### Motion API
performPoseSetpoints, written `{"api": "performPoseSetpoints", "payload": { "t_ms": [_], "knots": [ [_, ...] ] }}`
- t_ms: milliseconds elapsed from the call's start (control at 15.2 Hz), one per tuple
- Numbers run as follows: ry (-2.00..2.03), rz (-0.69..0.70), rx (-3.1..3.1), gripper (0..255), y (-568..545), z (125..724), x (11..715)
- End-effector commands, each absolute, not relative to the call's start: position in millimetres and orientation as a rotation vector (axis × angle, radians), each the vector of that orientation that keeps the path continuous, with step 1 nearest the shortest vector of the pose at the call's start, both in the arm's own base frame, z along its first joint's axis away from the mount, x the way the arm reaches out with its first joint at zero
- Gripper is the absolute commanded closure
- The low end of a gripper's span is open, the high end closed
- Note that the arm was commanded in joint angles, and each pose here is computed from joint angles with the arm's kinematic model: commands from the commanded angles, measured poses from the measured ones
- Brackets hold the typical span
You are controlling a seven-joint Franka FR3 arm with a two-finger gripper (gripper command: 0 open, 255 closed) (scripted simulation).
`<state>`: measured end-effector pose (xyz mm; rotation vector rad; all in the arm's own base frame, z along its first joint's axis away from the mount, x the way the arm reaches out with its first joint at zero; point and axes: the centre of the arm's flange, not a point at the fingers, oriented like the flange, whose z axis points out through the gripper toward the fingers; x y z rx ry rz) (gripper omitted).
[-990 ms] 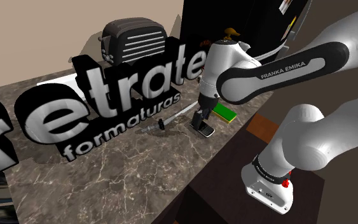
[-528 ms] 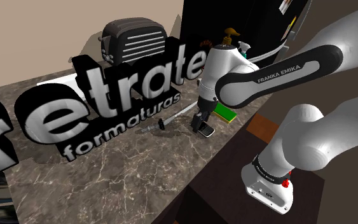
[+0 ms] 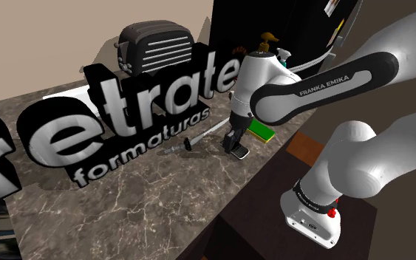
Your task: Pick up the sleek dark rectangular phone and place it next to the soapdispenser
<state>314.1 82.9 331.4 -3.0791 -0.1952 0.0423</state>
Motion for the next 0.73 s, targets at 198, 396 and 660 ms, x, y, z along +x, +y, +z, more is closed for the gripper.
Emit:
{"api": "performPoseSetpoints", "payload": {
  "t_ms": [198, 396, 660],
  "knots": [
    [-0.196, 0.047, -3.079, 255, 82, 330, 313],
    [-0.196, 0.047, -3.079, 255, 83, 341, 314],
    [-0.196, 0.047, -3.079, 255, 83, 362, 314]
  ]
}}
